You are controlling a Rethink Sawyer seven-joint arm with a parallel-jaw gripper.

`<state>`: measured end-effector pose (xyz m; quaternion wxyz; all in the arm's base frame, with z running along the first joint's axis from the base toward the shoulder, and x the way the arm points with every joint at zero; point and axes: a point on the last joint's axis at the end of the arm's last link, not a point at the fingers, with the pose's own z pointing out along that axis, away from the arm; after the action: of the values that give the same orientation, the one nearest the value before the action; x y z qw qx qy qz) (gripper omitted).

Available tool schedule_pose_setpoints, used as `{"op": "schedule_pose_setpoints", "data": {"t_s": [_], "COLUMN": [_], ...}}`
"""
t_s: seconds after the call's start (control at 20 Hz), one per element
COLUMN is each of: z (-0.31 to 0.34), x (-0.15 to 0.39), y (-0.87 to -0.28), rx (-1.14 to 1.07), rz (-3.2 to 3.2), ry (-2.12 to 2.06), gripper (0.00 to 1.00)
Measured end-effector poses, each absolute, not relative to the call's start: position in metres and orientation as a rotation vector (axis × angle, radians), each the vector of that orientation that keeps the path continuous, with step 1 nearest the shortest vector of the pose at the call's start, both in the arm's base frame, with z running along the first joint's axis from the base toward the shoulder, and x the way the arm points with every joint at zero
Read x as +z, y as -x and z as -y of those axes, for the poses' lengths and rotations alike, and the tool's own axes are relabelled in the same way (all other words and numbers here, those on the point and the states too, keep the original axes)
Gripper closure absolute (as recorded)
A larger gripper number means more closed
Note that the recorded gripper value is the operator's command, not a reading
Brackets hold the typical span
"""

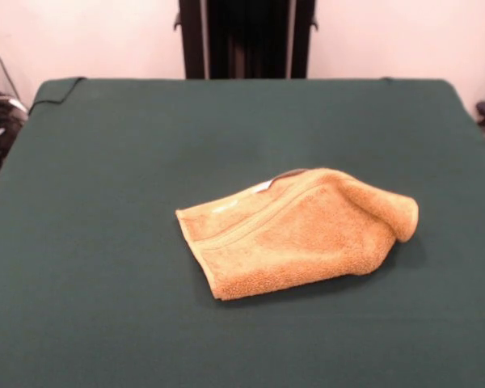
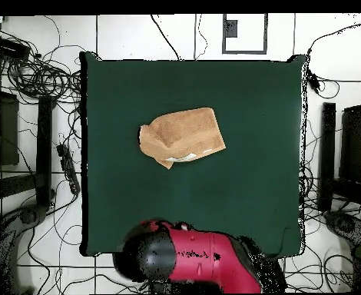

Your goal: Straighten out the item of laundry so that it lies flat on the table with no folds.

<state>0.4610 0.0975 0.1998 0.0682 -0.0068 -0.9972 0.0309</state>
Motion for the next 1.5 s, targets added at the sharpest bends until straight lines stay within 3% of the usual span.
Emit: {"op": "schedule_pose_setpoints", "data": {"t_s": [0.6, 1.2, 1.5], "z": [-0.099, -0.088, -0.088], "x": [0.113, 0.017, -0.004], "y": [-0.547, -0.541, -0.531], "rx": [0.056, 0.019, 0.019], "rz": [2.982, 3.031, 3.041], "ry": [-0.011, 0.019, -0.003], "gripper": [0.0, 0.0, 0.0]}}
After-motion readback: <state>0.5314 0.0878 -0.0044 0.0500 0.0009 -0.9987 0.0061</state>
